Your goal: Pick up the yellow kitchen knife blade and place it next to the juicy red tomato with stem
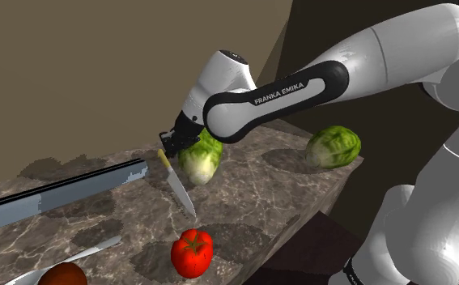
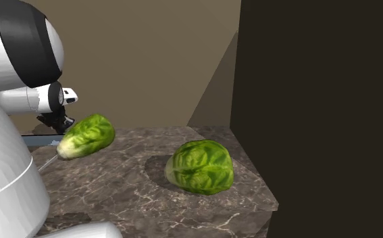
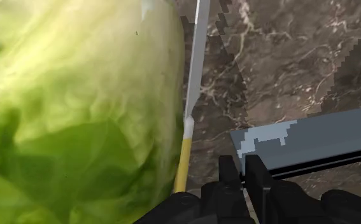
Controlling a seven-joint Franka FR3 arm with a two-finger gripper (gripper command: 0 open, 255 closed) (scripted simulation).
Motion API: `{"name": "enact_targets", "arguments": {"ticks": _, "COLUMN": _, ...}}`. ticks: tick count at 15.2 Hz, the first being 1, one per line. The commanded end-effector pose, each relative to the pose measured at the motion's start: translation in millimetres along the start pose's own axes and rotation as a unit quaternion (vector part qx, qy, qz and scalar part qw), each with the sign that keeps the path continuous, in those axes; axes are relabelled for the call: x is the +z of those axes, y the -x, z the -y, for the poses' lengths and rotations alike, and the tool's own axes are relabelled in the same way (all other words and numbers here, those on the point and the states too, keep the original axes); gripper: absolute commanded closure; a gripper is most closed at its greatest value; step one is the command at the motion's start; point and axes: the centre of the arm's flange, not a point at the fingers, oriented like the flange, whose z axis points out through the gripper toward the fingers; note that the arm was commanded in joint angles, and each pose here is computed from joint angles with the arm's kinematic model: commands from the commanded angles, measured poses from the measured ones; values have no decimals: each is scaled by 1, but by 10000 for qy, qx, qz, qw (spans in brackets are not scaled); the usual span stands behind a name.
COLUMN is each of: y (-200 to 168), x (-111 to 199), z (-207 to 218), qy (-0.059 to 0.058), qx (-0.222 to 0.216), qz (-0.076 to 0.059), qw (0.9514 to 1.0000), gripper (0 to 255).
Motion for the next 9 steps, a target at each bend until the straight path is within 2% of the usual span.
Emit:
{"name": "enact_targets", "arguments": {"ticks": 1, "y": 0, "x": 1, "z": 0, "qy": 3, "qx": 2, "qz": 6, "qw": 10000, "gripper": 255}}
{"name": "enact_targets", "arguments": {"ticks": 6, "y": 0, "x": 1, "z": 0, "qy": 3, "qx": 2, "qz": 5, "qw": 10000, "gripper": 255}}
{"name": "enact_targets", "arguments": {"ticks": 7, "y": 0, "x": 1, "z": 0, "qy": 3, "qx": 2, "qz": 5, "qw": 10000, "gripper": 0}}
{"name": "enact_targets", "arguments": {"ticks": 9, "y": -28, "x": 18, "z": -10, "qy": 19, "qx": 187, "qz": 339, "qw": 9992, "gripper": 0}}
